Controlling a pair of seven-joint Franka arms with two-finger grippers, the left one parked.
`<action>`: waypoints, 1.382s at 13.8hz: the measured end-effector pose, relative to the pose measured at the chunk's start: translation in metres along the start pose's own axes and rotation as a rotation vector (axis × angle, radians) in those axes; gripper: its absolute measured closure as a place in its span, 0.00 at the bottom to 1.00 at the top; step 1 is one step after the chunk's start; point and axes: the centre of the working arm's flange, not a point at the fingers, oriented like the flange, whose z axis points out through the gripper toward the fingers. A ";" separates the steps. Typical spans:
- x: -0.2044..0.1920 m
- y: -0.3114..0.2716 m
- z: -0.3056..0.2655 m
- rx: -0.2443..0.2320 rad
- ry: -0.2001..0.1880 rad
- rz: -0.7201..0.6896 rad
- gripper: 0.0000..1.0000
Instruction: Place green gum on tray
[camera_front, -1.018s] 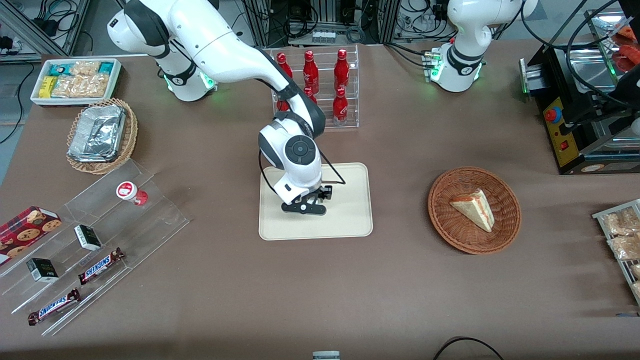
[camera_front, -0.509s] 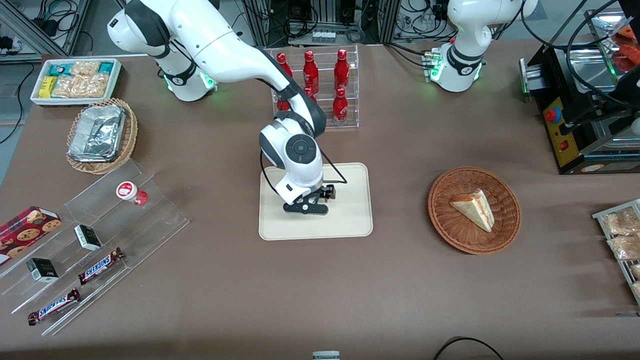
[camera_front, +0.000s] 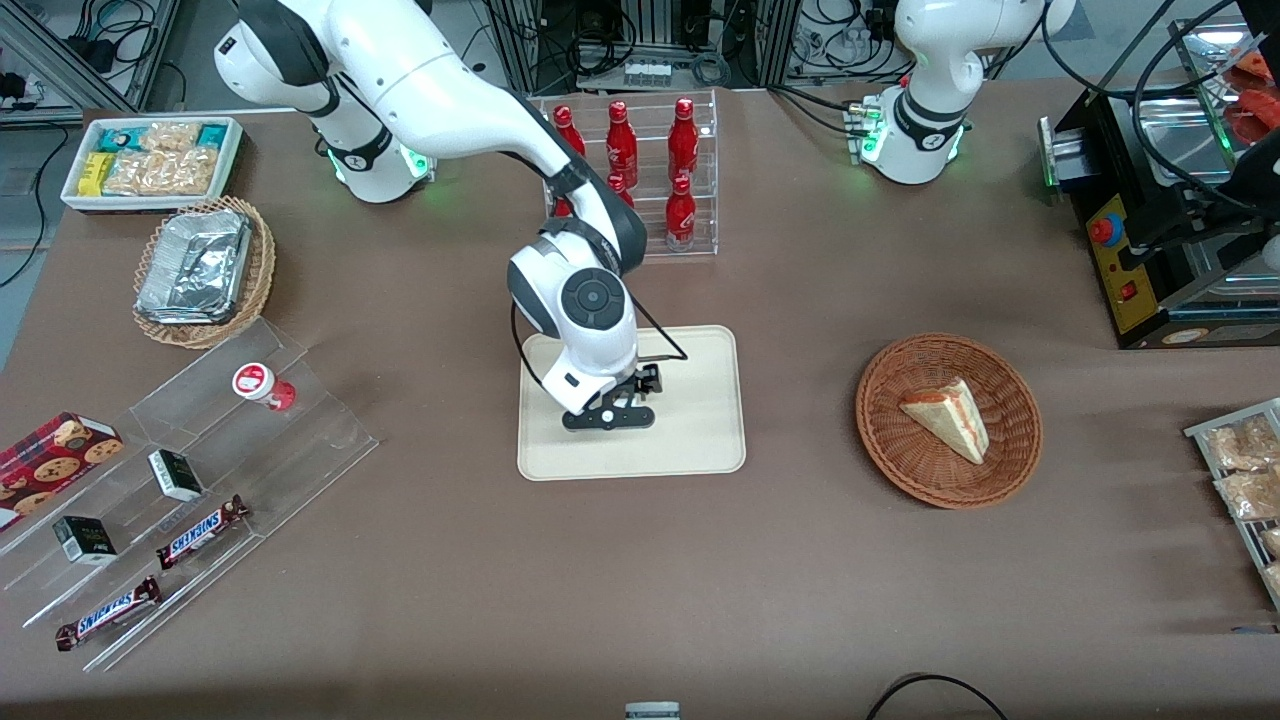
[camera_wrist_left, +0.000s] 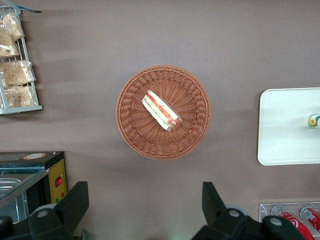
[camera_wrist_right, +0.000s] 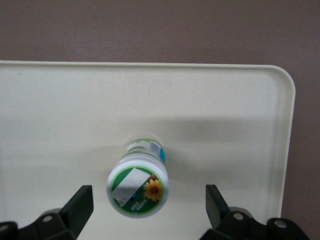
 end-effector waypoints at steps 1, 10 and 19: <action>0.002 0.006 -0.012 -0.002 -0.008 -0.003 0.00; 0.037 0.104 -0.104 -0.012 -0.091 -0.083 0.00; 0.078 0.269 -0.176 0.026 -0.116 -0.036 0.00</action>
